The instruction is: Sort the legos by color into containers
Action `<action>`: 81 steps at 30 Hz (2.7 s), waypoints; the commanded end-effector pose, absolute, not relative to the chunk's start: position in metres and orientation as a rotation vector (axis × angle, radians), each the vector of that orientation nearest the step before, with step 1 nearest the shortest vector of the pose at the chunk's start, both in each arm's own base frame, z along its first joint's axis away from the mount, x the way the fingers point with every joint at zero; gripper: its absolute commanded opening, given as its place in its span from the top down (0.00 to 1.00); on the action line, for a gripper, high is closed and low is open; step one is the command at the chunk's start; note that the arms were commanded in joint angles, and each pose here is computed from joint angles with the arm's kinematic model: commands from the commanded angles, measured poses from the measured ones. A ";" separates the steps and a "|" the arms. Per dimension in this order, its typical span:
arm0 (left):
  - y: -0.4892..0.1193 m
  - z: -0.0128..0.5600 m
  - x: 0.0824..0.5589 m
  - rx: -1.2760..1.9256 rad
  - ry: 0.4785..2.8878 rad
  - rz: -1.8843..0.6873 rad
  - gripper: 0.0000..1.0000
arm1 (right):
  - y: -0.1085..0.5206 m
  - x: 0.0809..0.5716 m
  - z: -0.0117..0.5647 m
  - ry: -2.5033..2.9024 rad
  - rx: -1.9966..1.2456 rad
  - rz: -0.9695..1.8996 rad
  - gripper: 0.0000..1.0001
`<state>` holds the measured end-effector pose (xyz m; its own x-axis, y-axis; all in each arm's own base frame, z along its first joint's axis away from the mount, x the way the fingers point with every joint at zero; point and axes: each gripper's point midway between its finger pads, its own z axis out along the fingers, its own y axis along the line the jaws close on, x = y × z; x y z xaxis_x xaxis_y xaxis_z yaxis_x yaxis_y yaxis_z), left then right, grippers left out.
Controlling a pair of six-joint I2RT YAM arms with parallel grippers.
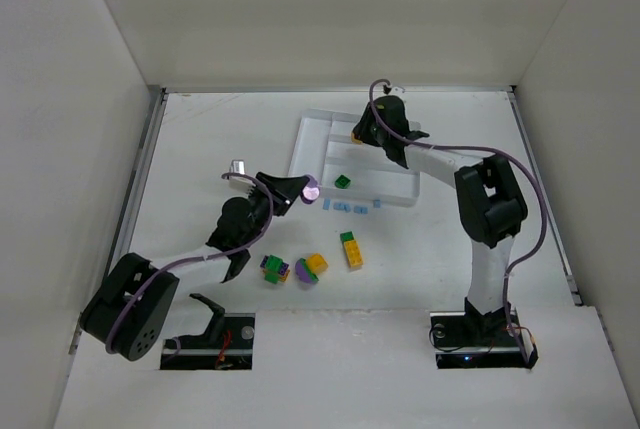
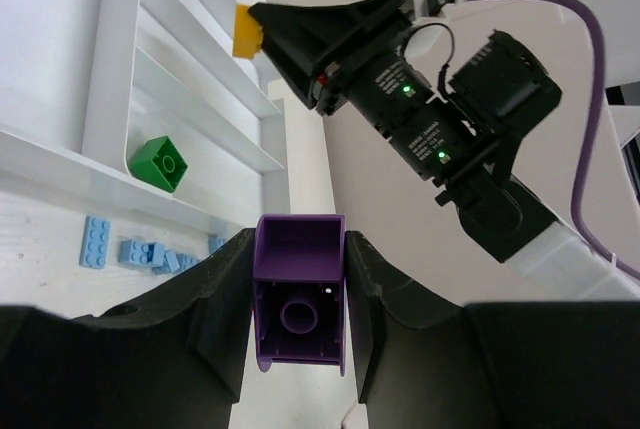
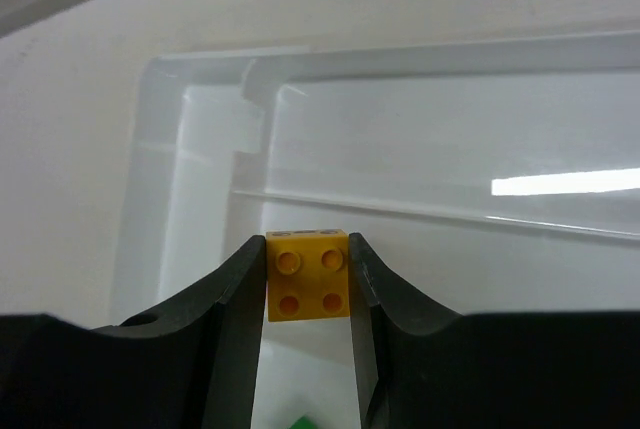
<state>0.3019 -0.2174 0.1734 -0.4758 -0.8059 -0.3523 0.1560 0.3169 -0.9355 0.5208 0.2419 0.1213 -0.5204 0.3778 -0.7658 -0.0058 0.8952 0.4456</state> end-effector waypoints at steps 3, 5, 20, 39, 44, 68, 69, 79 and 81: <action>-0.208 0.190 0.300 -0.565 1.593 -1.323 0.78 | 0.234 0.517 0.121 2.103 0.201 0.366 0.69; -0.208 0.189 0.300 -0.568 1.591 -1.319 0.78 | 0.238 0.514 0.112 2.119 0.176 0.335 0.68; -0.214 0.194 0.315 -0.566 1.604 -1.254 0.78 | 0.230 0.489 0.150 2.017 0.192 0.374 0.28; -0.294 0.169 0.470 -0.627 1.837 -0.704 0.78 | 0.173 0.342 0.149 1.847 0.435 0.473 0.45; -0.309 0.167 0.506 -0.670 1.796 -0.609 0.77 | 0.166 0.336 0.156 1.797 0.471 0.507 0.42; -0.342 0.130 0.564 -0.746 1.807 -0.516 0.69 | 0.175 0.342 0.145 1.821 0.459 0.560 0.41; -0.342 0.130 0.564 -0.748 1.806 -0.517 0.66 | 0.176 0.342 0.145 1.823 0.455 0.561 0.41; -0.341 0.145 0.564 -0.715 1.804 -0.539 0.49 | 0.177 0.343 0.147 1.824 0.423 0.544 0.39; -0.336 0.155 0.560 -0.705 1.803 -0.547 0.50 | 0.180 0.344 0.145 1.835 0.407 0.541 0.40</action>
<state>0.5594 -0.3450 0.1082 -0.2984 -0.6669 -0.6827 -0.2305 0.7445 -0.6265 0.3357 0.1741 0.1300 -0.3511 0.5203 -0.7785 0.0502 0.8406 0.5393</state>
